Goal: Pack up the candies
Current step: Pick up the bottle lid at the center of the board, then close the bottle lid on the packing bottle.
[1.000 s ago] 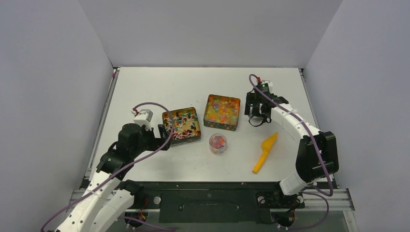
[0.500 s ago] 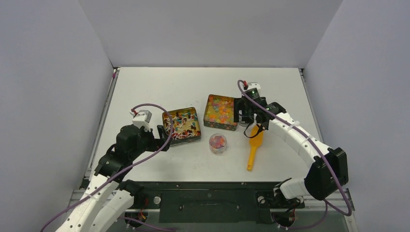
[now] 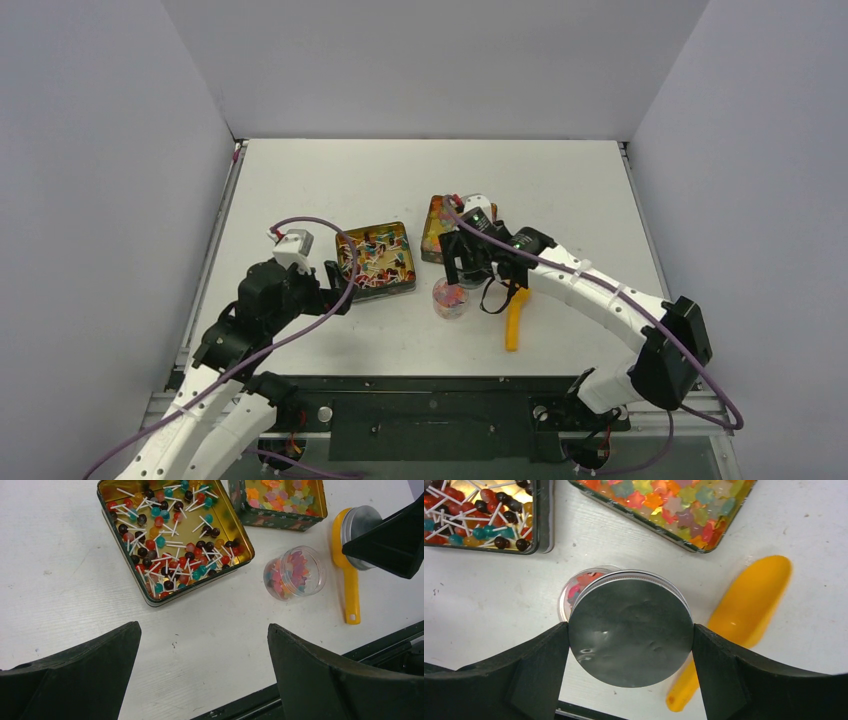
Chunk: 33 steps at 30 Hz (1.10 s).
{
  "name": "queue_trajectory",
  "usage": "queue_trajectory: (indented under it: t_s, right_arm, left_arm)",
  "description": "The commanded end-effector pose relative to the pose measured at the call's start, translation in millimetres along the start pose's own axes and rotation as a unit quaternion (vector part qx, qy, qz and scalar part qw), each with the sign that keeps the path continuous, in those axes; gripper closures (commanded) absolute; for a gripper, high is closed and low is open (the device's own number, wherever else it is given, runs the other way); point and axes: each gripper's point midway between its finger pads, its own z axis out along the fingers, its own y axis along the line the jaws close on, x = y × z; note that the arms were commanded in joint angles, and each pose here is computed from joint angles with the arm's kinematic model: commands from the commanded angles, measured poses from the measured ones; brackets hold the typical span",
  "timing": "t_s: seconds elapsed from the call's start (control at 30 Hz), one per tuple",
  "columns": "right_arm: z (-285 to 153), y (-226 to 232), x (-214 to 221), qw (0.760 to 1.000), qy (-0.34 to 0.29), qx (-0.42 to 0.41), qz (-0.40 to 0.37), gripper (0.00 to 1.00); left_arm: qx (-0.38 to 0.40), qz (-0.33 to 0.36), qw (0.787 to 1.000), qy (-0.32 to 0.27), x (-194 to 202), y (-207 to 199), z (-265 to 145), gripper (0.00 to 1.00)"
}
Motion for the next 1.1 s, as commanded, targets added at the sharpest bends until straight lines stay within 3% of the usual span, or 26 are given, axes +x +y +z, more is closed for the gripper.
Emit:
queue_trajectory:
  t_s: [0.0, 0.3, 1.07]
  right_arm:
    - [1, 25, -9, 1.000, -0.006, -0.012, 0.002, 0.31]
    - [23, 55, 5, 0.999, 0.024, -0.018, -0.022, 0.31]
    - [53, 52, 29, 0.998, 0.058, 0.010, -0.024, 0.31]
  left_arm:
    - [0.013, 0.002, 0.999, -0.032, -16, -7, -3, 0.04]
    - [0.016, 0.002, 0.999, -0.036, -17, -8, -4, 0.04]
    - [0.021, 0.003, 0.999, -0.039, -18, -10, -6, 0.04]
